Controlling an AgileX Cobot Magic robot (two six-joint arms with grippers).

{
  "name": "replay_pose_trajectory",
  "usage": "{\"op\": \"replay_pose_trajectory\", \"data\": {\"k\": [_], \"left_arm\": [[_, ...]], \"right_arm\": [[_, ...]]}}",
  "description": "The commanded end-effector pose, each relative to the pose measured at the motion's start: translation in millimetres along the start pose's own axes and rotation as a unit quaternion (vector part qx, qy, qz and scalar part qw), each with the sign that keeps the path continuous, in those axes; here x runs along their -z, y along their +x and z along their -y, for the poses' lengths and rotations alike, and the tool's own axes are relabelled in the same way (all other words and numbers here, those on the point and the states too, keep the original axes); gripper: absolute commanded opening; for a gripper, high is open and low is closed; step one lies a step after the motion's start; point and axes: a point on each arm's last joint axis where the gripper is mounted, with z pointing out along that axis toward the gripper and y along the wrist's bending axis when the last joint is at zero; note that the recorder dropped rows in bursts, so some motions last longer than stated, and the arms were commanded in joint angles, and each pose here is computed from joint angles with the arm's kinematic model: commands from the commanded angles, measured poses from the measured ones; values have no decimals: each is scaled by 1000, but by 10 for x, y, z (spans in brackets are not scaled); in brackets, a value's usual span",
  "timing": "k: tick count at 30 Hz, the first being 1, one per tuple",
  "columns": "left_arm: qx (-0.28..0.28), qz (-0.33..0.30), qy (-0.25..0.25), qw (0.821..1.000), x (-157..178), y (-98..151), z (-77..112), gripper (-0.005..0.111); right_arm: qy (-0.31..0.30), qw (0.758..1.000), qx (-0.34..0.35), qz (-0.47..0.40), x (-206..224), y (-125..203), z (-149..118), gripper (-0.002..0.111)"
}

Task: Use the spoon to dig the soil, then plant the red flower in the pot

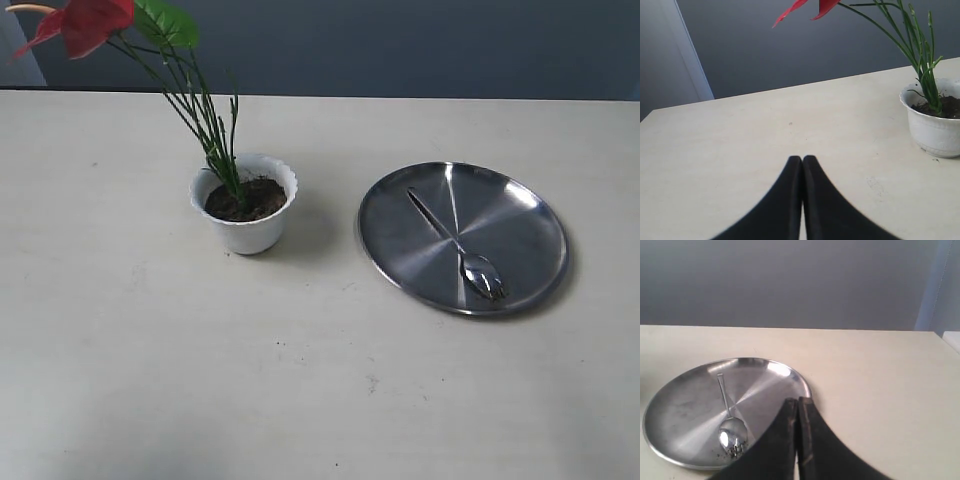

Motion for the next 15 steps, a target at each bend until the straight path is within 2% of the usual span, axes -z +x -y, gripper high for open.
{"op": "replay_pose_trajectory", "data": {"k": [1,15], "left_arm": [[2,5,-2,1000,4,-2,-2,0],[2,5,-2,1000,4,-2,-2,0]], "right_arm": [[3,1000,-8,-2,-17,67,3,-1],[2,1000,-12,-12,-17,85,1,-1]]}}
